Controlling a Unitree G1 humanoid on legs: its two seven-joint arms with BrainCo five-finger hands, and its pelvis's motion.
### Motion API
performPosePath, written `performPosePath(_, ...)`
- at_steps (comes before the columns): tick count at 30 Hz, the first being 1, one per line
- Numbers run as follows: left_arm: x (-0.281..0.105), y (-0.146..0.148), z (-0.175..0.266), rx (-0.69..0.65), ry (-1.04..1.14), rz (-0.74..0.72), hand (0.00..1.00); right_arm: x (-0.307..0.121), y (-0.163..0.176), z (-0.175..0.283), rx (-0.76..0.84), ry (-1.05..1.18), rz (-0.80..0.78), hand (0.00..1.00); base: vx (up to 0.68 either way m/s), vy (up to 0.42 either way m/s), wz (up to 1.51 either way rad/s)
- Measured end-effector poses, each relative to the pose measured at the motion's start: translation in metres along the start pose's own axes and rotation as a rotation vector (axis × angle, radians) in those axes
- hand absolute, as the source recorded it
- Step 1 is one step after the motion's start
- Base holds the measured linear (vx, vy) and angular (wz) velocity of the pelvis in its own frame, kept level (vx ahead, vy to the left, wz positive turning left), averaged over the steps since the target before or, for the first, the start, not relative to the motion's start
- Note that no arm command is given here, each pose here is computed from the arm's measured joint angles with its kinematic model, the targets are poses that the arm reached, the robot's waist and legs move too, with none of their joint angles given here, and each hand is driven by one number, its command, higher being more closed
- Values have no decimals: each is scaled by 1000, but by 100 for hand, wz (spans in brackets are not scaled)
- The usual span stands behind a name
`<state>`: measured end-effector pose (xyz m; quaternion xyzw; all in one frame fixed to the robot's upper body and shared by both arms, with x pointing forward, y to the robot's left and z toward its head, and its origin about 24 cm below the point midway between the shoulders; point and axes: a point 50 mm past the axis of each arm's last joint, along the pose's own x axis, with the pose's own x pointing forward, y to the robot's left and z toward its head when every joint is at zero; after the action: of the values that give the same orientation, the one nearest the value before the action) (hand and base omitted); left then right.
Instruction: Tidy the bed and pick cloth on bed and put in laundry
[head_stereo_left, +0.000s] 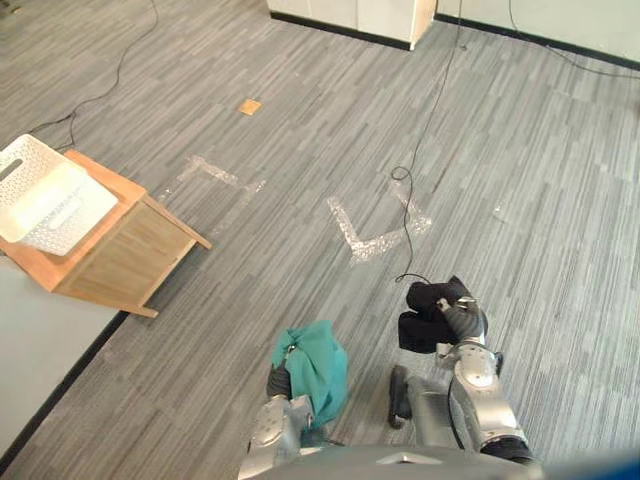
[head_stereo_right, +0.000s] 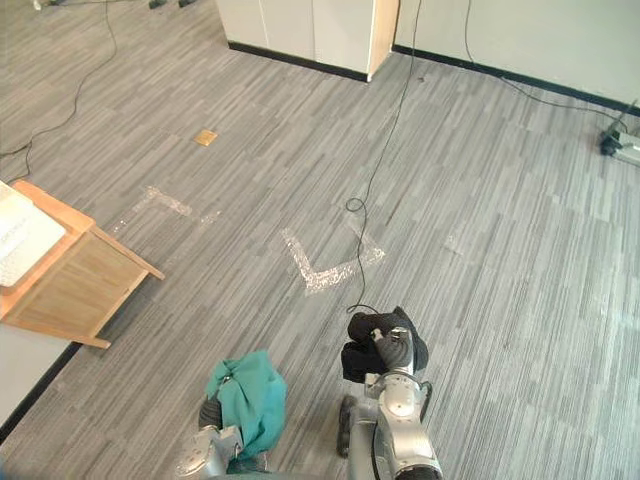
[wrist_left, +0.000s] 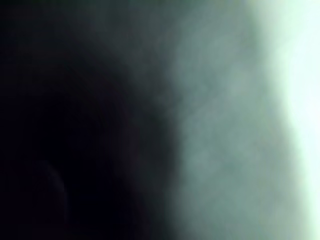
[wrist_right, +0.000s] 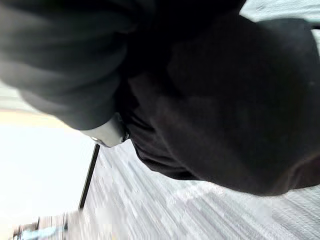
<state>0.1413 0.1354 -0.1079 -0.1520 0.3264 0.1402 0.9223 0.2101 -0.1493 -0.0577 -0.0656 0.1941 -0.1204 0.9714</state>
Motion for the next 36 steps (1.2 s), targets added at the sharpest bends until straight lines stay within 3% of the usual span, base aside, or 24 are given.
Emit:
performPosePath(16,1,-9,15,-74,-54,-32,100,0,-18,-47,-181,217,-48,100,530,65,24)
performPosePath(23,-2,-7,-8,37,49,-58,100,-31,-43,-87,-245,352,-100,100,516,9,113)
performPosePath(36,-4,-1,-15,54,73,-30,100,-19,-47,-74,-205,306,-155,100,347,-303,91)
